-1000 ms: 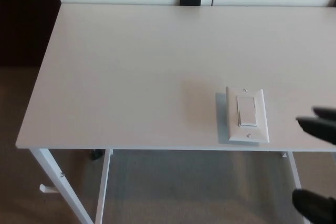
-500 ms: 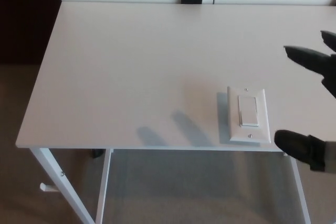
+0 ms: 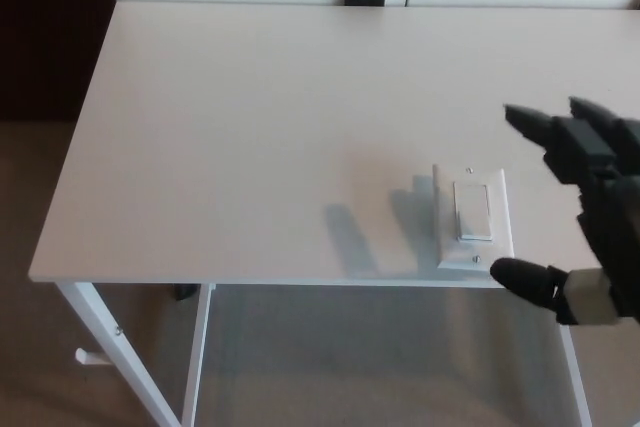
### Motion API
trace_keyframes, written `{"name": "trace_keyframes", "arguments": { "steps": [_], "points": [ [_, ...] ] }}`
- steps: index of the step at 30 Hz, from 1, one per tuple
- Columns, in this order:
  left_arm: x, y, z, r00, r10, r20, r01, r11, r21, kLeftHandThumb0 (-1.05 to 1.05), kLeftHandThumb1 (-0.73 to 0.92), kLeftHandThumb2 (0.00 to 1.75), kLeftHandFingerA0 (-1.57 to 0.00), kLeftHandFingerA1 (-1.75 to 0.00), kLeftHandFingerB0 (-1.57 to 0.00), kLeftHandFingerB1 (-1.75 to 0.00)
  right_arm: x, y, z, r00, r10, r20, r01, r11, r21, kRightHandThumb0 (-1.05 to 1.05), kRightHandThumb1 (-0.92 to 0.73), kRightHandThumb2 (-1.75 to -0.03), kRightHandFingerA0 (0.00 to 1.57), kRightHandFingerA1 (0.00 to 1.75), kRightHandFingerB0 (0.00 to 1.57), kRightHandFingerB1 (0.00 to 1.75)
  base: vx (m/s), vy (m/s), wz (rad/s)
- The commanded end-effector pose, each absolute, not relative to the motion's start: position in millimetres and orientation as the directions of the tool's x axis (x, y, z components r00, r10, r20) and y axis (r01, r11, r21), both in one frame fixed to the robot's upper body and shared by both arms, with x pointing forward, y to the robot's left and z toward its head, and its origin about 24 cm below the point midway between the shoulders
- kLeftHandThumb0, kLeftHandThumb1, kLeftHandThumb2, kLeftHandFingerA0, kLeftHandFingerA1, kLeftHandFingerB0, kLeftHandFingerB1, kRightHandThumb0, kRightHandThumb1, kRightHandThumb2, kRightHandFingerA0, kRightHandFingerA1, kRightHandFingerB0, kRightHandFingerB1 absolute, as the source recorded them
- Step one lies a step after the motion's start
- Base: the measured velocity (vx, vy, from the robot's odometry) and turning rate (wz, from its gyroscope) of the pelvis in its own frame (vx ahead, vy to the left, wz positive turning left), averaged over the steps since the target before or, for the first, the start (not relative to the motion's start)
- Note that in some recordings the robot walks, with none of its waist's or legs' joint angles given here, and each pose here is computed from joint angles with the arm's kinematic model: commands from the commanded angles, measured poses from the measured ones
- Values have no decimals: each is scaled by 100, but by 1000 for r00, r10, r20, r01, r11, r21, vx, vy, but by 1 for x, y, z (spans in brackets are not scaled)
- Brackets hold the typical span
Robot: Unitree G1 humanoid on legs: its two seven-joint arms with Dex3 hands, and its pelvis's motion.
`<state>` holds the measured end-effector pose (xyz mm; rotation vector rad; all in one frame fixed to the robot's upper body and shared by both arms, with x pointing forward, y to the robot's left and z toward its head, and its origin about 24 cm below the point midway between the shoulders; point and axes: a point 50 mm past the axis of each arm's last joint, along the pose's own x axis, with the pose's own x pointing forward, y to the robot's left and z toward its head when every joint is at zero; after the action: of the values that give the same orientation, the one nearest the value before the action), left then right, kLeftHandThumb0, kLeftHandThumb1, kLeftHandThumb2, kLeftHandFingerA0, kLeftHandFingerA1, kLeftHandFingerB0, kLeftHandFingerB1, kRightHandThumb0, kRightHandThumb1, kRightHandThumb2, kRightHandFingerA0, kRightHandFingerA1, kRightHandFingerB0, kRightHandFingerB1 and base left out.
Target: The robot walk towards a table in front and then clicks the light switch button using the right hand's index finger
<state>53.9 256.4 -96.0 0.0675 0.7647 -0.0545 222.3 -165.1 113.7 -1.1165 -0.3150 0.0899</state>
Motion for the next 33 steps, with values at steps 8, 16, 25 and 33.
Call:
{"name": "trace_keyframes", "arguments": {
  "steps": [8,16,25,33],
  "points": [
    [58,267,-93,703,-27,-711,127,988,89,-80,41,101,-17,-83,-9,-68,236,-173,80,992,56,-112,-122,222,-967,-86,-32,-66,3,25,8,29,0,0,0],
    [57,268,-92,700,-37,-714,139,987,85,-82,53,81,-7,-106,-4,-77,233,-169,76,989,36,-142,-146,171,-974,-85,-32,-66,3,26,14,33,0,0,0],
    [58,267,-91,693,-27,-720,149,983,106,-81,52,83,-11,-109,-6,-80,224,-158,78,991,59,-120,-127,134,-983,-63,-31,-77,0,20,13,40,0,0,0],
    [57,267,-92,690,-41,-723,165,981,102,-82,53,82,-12,-109,-6,-82,222,-153,72,989,59,-137,-142,104,-984,-84,-42,-54,0,38,15,32,0,0,0]
  ]
}}
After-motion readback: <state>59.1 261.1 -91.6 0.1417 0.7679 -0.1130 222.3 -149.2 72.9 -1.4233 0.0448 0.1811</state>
